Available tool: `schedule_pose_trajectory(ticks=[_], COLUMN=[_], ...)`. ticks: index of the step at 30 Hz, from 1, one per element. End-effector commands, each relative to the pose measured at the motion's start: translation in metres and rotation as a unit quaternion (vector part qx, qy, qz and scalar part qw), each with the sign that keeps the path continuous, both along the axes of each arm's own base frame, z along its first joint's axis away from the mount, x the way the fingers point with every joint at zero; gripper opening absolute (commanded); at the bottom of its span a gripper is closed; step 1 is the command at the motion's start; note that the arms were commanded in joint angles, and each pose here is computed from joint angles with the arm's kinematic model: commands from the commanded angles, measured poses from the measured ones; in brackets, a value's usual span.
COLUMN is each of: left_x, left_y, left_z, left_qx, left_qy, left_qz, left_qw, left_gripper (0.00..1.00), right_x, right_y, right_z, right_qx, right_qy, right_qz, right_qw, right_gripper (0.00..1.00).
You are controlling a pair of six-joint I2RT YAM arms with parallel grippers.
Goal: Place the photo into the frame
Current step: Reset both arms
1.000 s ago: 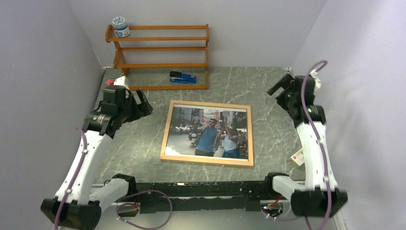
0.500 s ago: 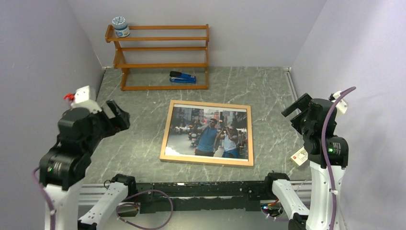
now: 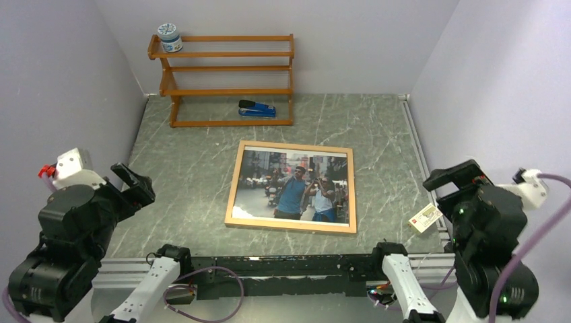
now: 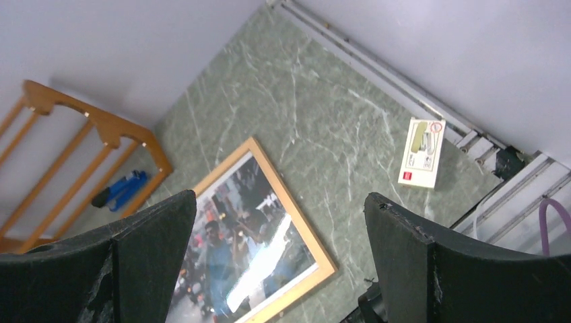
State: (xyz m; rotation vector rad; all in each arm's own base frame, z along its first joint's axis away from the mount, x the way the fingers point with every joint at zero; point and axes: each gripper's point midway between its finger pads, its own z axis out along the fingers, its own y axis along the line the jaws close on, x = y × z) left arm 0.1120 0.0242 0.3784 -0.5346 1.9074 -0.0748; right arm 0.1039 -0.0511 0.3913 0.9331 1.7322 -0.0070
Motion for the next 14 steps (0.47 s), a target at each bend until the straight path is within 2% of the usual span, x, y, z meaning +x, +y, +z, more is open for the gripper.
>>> schedule_pose_trajectory(ticks=[1, 6, 14], left_x=[-0.019, -0.021, -0.016], left_y=[0.010, 0.012, 0.012], left_z=[0.015, 0.021, 0.018], left_qx=[-0.009, -0.014, -0.006], left_qy=[-0.043, -0.061, -0.052], left_qz=[0.022, 0.028, 0.026], left_qw=[0.999, 0.998, 0.998], left_gripper=[0.94, 0.92, 0.94], right_x=[-0.022, -0.034, -0.032], right_y=[-0.004, -0.001, -0.003], right_z=[0.022, 0.040, 0.025], right_qx=[-0.025, -0.049, -0.045], right_qy=[-0.044, -0.079, -0.045], right_qz=[-0.012, -0.014, -0.023], right_qw=[0.999, 0.996, 0.998], right_gripper=[0.99, 0.99, 0.99])
